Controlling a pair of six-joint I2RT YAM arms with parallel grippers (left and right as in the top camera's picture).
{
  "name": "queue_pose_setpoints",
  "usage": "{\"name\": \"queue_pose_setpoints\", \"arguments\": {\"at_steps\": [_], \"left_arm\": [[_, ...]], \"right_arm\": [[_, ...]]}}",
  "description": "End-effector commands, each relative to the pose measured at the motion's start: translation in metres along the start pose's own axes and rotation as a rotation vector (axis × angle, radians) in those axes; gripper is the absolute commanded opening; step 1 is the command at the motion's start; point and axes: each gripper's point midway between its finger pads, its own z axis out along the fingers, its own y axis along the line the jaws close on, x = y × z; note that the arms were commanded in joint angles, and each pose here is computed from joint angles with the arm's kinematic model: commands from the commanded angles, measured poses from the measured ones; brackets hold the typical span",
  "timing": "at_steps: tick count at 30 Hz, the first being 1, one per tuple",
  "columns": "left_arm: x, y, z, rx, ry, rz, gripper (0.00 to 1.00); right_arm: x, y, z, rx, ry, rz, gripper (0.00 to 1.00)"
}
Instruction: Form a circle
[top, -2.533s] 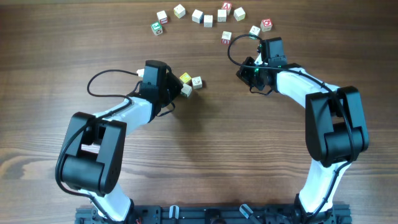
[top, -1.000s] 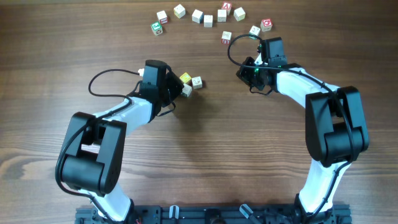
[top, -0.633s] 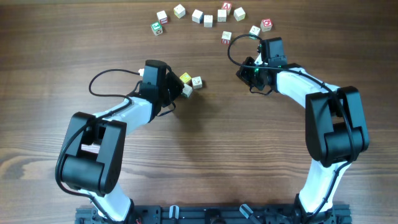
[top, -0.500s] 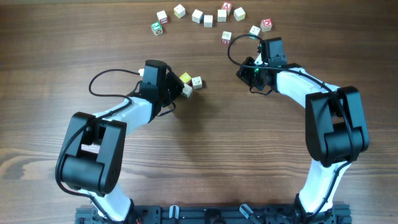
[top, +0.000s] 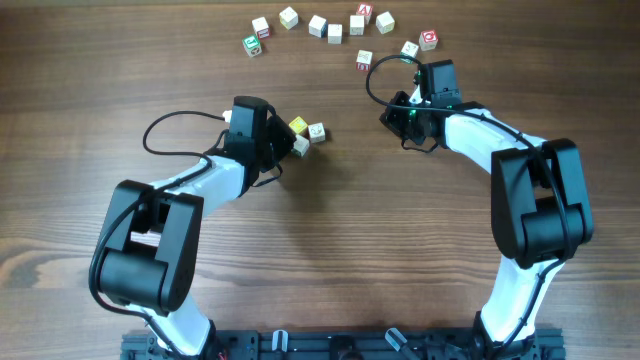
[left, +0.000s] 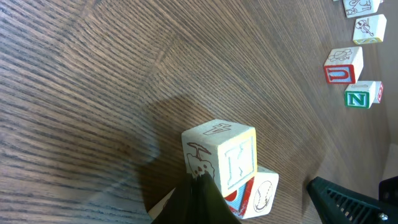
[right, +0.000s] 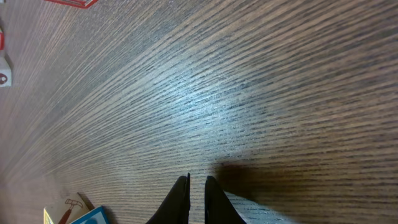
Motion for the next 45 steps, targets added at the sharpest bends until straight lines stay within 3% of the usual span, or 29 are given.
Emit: {"name": "queue_pose_setpoints", "arguments": {"at_steps": [1,15,25,45], "left_arm": [[0.005,0.003,0.004,-0.005,0.016,-0.009,0.04],[0.002,0.006,0.003,-0.014,0.008,-0.013,0.04],[-0.013,0.033,-0.003,-0.083,0.000,-0.075,0.04],[0.043,0.056,-0.013,-0.175,0.253,-0.143,0.04]], "right_arm": [[-0.004,0.008,-0.007,-0.011,-0.027,-0.032,0.10],[0.017,0.029,-0.006,-0.111,0.074,-0.051,0.05],[0.028,0.036,-0.001,-0.099,0.077,-0.111,0.05],[0.030,0.036,-0.001,-0.097,0.083,-0.129,0.05]]}}
